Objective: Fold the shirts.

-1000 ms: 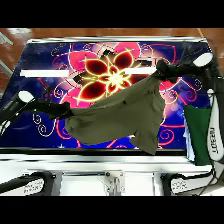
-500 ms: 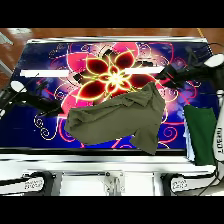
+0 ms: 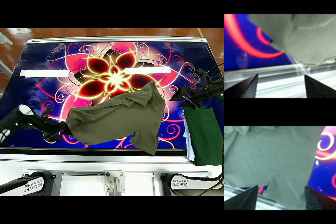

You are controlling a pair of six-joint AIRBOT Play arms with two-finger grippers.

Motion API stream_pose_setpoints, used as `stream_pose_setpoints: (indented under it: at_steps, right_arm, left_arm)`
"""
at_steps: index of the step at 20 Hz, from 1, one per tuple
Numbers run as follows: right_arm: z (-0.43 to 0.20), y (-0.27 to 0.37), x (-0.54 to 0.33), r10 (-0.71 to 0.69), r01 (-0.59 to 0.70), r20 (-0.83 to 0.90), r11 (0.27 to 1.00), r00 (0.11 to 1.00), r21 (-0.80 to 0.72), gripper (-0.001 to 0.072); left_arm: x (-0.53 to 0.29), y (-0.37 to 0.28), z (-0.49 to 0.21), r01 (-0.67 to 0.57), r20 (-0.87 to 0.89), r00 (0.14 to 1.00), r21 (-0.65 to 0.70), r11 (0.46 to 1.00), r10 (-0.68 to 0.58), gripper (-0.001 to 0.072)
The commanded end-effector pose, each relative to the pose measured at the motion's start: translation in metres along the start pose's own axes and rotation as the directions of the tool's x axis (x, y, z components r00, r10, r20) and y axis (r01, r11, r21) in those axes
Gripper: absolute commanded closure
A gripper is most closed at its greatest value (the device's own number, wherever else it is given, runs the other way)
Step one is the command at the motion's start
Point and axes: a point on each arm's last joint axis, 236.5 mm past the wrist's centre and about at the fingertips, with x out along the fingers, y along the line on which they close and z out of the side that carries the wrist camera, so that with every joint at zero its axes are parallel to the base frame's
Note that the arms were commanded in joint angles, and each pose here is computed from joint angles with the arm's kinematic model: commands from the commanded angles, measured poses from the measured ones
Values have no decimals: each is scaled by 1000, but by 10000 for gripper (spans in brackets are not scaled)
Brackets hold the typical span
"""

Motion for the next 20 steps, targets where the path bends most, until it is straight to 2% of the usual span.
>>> stream_pose_setpoints:
  at_steps: [1,4,5,7,8,10,14,18,20]
  right_arm:
    - [-3,5,14,26,-26,-8,999,1000,-18,19]
    - [-1,8,17,25,-25,0,998,1000,-56,18]
    - [0,7,17,24,-23,3,998,1000,-58,19]
    - [1,4,17,9,-9,8,998,1000,-58,18]
    - [-3,-4,19,-19,18,-5,998,1000,-55,18]
    - [-17,-24,27,-68,67,-51,997,996,-34,18]
    - [-40,-54,63,-64,71,-105,996,992,59,18]
    - [-20,-61,98,-6,9,-14,987,1000,161,18]
    - [-20,-62,110,28,-22,-29,981,999,195,18]
  left_arm:
    - [35,-18,-3,36,24,999,1,999,-36,3]
    - [51,-42,6,84,59,995,1,996,-84,9]
    - [55,-48,8,97,67,993,-5,995,-97,79]
    - [60,-56,14,127,87,988,-26,992,-124,468]
    - [61,-59,15,140,90,987,-31,990,-136,560]
    - [59,-64,8,149,56,987,33,988,-151,668]
    - [48,-73,-4,169,23,985,106,980,-172,668]
    - [28,-88,-7,186,72,977,168,968,-200,668]
    - [18,-94,-8,189,99,972,196,962,-211,668]
